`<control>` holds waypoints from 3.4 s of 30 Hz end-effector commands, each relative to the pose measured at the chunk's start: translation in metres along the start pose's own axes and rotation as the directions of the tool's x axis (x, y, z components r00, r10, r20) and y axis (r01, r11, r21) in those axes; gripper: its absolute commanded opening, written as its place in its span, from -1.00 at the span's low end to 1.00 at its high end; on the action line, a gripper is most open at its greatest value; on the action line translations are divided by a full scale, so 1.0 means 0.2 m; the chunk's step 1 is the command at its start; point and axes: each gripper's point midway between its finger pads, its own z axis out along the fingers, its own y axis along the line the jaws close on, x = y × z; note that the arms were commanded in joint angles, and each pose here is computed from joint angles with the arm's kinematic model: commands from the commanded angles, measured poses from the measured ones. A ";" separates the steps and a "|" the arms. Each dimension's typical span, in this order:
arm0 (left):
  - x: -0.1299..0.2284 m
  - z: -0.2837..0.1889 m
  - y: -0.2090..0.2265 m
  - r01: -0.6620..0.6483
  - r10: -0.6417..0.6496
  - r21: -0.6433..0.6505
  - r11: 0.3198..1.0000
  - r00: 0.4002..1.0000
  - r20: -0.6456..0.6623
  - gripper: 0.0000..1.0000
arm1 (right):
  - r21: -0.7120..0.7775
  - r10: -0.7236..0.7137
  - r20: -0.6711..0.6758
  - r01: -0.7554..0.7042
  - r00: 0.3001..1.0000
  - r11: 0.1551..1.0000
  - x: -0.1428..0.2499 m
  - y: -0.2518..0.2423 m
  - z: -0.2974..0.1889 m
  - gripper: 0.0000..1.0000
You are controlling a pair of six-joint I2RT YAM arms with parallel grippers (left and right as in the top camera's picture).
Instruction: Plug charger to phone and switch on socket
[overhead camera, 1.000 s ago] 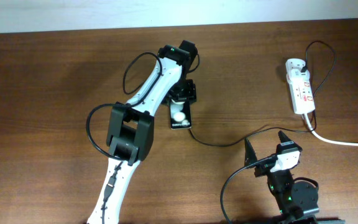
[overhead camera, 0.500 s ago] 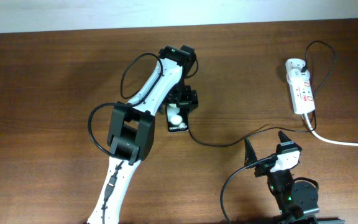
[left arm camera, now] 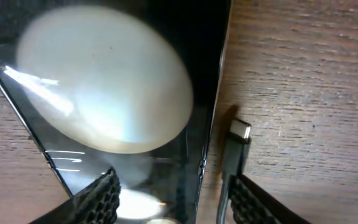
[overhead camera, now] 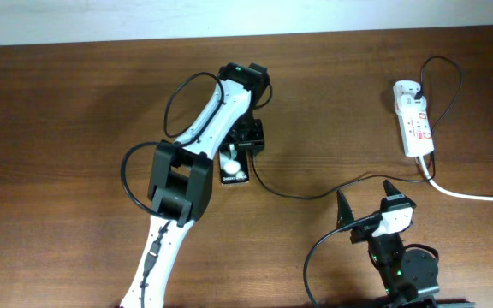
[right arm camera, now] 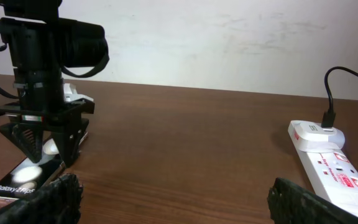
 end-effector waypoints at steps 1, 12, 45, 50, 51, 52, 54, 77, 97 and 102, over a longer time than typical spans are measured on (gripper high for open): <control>0.00 0.03 0.01 0.006 -0.006 -0.007 1.000 1.000 -0.014 0.25 | -0.003 -0.007 -0.002 0.007 1.000 1.000 0.01 0.00 0.00 0.97; -0.04 -0.23 -0.03 -0.006 0.003 0.035 0.999 0.997 0.083 0.98 | -0.003 -0.007 -0.002 0.007 1.000 1.000 0.01 0.00 0.00 0.97; 0.04 -0.16 0.31 -0.068 0.066 -0.217 0.974 0.998 -0.016 0.93 | -0.003 -0.007 -0.002 0.007 1.000 1.000 0.01 0.00 0.00 0.97; 0.06 -0.16 0.26 -0.105 0.107 -0.219 0.970 0.994 -0.005 1.00 | -0.003 -0.007 -0.002 0.007 1.000 1.000 0.01 0.00 0.00 0.97; 0.05 -0.15 0.25 -0.106 0.108 -0.217 0.971 0.994 -0.001 1.00 | -0.003 -0.007 -0.002 0.007 1.000 1.000 0.01 0.00 0.00 0.97; 0.05 -0.13 0.23 -0.108 0.110 -0.203 0.973 0.994 0.002 0.98 | -0.003 -0.007 -0.002 0.007 1.000 1.000 0.01 0.00 0.00 0.97; 0.04 -0.12 0.18 -0.111 0.113 -0.146 0.983 0.994 0.004 0.98 | -0.003 -0.007 -0.002 0.007 1.000 1.000 0.01 0.00 0.00 0.97; 0.04 -0.20 0.08 -0.063 0.064 -0.022 0.998 0.996 0.067 0.98 | -0.003 -0.007 -0.002 0.007 1.000 1.000 0.01 0.00 0.00 0.97; 0.14 -0.31 0.25 -0.143 0.155 -0.061 0.988 0.948 0.278 0.98 | -0.003 -0.007 -0.002 0.007 1.000 1.000 0.01 0.00 0.00 0.97; 0.02 -0.23 0.22 -0.106 0.072 0.090 0.990 0.944 0.323 0.98 | -0.003 -0.007 -0.002 0.007 1.000 1.000 0.01 0.00 0.00 0.97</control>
